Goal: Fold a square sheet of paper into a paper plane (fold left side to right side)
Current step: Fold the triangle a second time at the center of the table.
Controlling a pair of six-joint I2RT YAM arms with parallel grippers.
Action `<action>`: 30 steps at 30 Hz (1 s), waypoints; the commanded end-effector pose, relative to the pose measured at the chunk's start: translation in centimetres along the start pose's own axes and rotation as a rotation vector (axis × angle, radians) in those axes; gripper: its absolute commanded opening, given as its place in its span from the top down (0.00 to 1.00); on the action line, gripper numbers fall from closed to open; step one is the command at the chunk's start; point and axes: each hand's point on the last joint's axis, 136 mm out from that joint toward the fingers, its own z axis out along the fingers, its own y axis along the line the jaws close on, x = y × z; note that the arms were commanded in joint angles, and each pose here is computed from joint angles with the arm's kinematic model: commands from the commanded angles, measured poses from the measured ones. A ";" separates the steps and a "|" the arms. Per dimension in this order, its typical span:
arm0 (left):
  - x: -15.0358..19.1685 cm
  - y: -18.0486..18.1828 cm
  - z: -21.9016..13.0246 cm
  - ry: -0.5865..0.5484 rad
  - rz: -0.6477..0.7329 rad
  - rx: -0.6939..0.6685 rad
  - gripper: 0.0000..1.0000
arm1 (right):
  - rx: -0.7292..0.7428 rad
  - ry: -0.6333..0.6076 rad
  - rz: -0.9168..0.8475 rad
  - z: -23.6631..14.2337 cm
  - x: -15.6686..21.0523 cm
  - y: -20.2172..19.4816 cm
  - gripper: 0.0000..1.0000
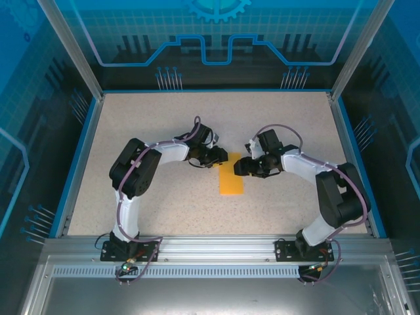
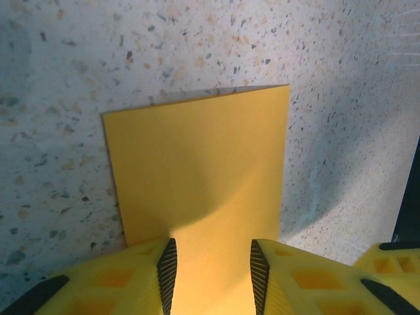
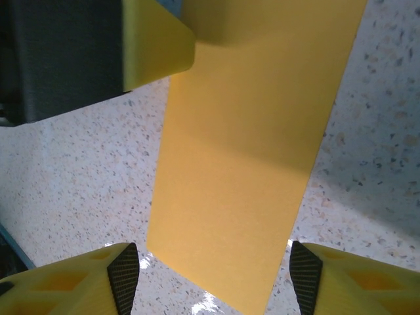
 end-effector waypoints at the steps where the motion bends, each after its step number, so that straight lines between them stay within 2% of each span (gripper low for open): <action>1: 1.4 1.2 0.2 0.020 -0.028 -0.034 0.62 | -0.017 0.033 0.039 0.2 -0.6 0.1 0.35; 18: 2.2 1.9 0.2 0.021 -0.037 -0.044 0.63 | 0.019 0.147 0.110 2.5 0.0 -0.7 0.40; 25: 2.0 1.4 -0.1 0.014 -0.028 -0.031 0.63 | -0.023 0.155 0.131 2.7 0.0 0.0 0.44; 30: 2.0 1.3 -0.3 0.008 -0.023 -0.030 0.63 | 0.022 0.159 0.134 2.6 0.2 -0.8 0.43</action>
